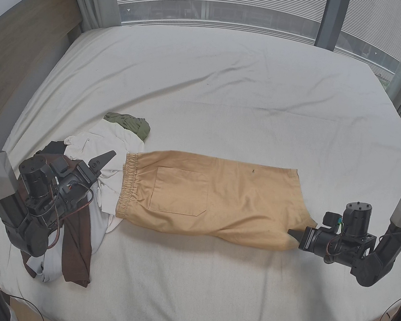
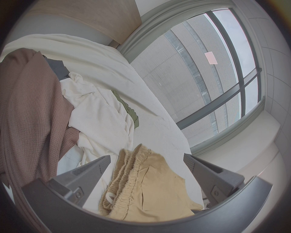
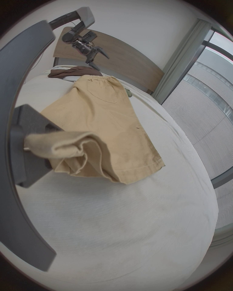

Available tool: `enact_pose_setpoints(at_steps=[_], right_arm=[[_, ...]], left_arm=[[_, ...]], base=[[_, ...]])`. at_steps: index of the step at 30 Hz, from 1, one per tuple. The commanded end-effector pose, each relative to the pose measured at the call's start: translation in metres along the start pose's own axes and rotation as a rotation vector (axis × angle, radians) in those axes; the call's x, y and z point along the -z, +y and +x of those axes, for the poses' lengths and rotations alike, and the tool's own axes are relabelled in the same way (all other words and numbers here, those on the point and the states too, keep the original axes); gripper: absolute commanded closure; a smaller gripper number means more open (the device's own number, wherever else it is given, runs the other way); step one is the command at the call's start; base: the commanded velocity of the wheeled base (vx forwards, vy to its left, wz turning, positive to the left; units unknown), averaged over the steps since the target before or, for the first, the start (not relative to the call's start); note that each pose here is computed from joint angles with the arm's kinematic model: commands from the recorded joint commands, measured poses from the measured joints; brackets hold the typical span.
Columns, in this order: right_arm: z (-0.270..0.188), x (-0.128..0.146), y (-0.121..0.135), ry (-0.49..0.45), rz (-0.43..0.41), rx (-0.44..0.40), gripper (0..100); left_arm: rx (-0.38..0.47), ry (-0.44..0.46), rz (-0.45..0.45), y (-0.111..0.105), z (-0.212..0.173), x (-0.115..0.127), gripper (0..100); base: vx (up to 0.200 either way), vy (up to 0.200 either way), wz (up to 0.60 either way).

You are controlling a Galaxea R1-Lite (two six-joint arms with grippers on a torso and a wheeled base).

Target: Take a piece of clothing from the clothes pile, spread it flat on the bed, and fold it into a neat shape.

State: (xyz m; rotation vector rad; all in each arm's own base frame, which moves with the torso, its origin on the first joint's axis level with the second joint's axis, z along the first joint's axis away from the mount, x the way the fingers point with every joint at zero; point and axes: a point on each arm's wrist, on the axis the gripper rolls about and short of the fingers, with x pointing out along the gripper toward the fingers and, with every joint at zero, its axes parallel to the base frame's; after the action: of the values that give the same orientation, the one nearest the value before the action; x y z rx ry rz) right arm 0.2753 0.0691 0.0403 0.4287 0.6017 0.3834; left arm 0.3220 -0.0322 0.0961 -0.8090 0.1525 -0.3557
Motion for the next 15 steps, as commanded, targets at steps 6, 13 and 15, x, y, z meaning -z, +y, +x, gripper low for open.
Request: enact_pose_setpoints(at_steps=[6,13,15], right_arm=[[-0.028,0.03,-0.015,0.106,-0.033,0.08,100],[-0.048,0.04,-0.027,0.1,-0.058,0.125,100],[-0.052,0.041,-0.029,0.091,-0.064,0.133,100]], left_arm=[[0.02,-0.017,0.008,-0.008,-0.003,-0.006,0],[0.019,-0.016,0.008,-0.008,-0.003,-0.006,0],[0.02,-0.015,0.008,-0.008,-0.003,-0.005,0]], base=[[0.0,0.0,0.0],[0.0,0.0,0.0],[0.0,0.0,0.0]])
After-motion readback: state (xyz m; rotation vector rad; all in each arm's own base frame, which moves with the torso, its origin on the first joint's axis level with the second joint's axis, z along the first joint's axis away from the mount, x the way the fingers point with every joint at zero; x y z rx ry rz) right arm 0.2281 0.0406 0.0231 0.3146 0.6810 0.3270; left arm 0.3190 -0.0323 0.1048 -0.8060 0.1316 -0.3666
